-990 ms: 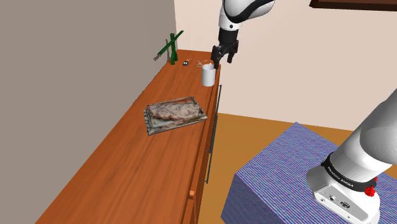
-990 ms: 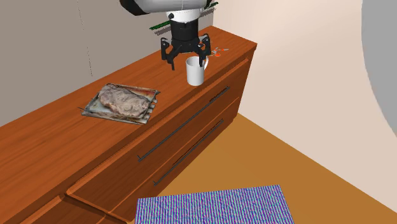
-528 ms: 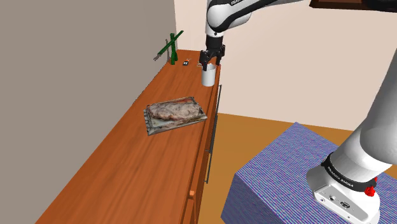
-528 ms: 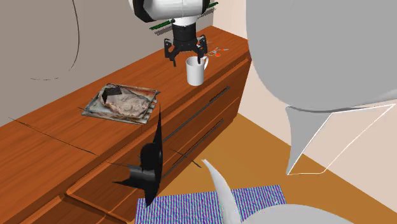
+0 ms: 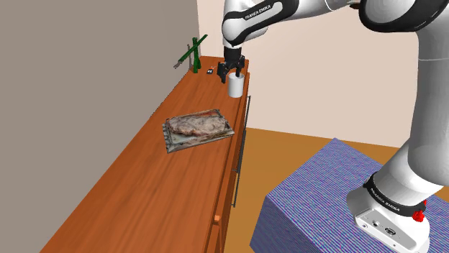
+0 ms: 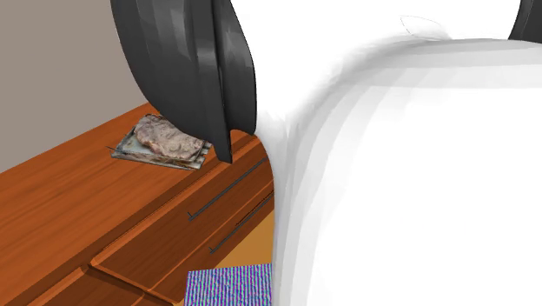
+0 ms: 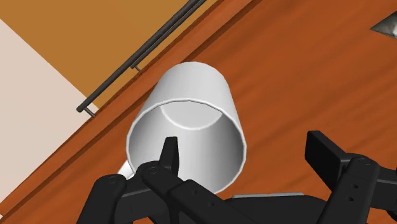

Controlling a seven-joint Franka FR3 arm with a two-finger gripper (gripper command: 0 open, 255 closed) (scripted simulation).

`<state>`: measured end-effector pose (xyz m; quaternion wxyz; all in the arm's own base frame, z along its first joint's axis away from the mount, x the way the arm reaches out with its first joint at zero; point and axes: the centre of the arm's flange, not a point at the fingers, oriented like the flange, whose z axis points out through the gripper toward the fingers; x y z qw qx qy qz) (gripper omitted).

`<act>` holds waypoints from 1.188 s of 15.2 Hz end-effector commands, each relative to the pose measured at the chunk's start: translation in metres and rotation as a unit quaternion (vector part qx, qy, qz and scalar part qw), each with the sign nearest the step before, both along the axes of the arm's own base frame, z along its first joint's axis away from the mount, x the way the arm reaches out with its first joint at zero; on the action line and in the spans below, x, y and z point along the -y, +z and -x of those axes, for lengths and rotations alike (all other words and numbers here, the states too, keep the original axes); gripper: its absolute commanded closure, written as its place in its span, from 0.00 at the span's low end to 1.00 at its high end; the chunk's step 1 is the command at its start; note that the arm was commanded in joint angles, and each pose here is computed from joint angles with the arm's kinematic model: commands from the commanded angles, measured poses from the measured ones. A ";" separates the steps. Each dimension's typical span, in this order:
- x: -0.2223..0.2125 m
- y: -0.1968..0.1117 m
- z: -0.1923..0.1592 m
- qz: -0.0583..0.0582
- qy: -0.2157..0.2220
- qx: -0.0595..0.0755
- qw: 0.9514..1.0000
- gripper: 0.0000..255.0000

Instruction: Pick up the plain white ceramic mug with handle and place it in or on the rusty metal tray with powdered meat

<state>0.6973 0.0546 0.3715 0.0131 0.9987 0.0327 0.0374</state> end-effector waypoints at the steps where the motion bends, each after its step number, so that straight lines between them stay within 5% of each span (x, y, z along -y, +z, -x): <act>1: 0.001 -0.010 -0.001 0.000 0.000 0.000 1.000 0.00; 11: 0.001 -0.024 -0.002 0.000 0.000 0.000 1.000 0.00; 12: 0.001 -0.024 -0.002 0.000 0.000 0.000 1.000 1.00; 18: 0.001 -0.024 -0.002 0.000 0.000 0.000 1.000 1.00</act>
